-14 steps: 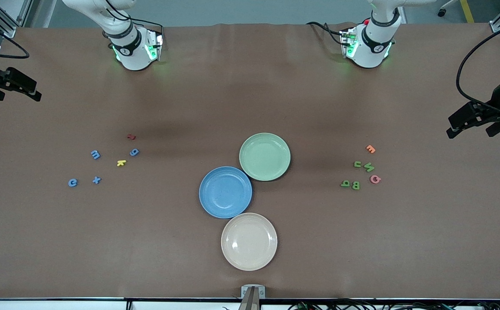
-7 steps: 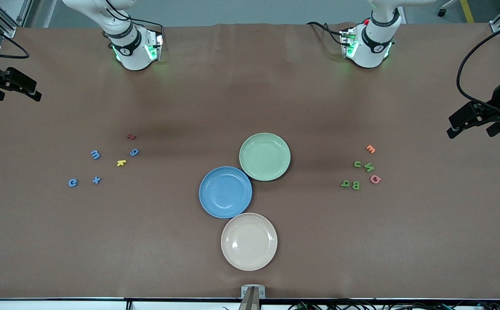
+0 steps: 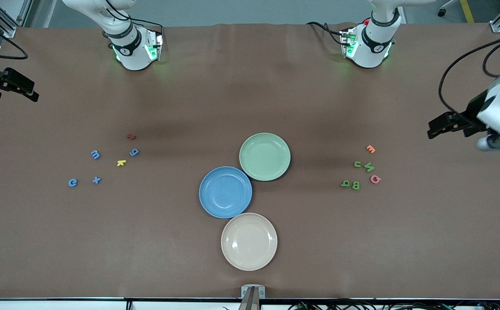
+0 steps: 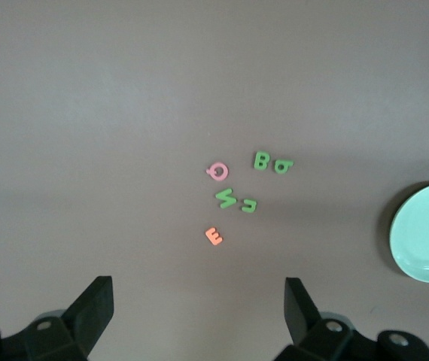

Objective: Sort letters by color into matching plates
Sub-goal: 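Reach the right gripper to the blue C while the left gripper reaches the green letters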

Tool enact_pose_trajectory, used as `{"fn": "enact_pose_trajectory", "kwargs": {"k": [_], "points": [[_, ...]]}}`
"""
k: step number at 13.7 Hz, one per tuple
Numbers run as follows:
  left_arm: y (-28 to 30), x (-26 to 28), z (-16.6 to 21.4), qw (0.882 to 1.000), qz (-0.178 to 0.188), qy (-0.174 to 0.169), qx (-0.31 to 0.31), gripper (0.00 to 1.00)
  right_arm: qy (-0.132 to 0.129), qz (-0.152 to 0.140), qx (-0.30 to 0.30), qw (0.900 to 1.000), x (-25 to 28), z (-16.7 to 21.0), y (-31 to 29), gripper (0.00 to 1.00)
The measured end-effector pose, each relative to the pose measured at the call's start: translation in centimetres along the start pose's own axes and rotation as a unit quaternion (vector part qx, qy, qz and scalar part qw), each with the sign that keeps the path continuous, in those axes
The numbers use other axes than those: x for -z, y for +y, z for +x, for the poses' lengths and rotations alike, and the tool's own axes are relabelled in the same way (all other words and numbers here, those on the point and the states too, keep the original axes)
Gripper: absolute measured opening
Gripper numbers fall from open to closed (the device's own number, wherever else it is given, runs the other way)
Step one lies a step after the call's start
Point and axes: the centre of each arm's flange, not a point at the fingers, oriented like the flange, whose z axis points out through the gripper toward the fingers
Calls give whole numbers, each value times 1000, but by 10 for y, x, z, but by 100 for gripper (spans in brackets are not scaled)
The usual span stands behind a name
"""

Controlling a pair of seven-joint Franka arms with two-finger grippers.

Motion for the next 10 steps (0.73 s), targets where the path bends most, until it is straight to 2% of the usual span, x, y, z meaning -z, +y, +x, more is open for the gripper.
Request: {"fn": "enact_pose_trajectory", "kwargs": {"k": [2, 7, 8, 10], "points": [[17, -42, 13, 1000, 2, -18, -10, 100, -1, -1, -5, 1000, -17, 17, 4, 100], [74, -146, 34, 999, 6, -30, 15, 100, -60, -11, -31, 998, -115, 80, 36, 100], [85, -165, 37, 999, 6, -32, 18, 100, -62, -12, -39, 997, -131, 89, 46, 100], [101, -201, 44, 999, 9, -30, 16, 100, -49, -12, -52, 997, -156, 103, 67, 100]]}}
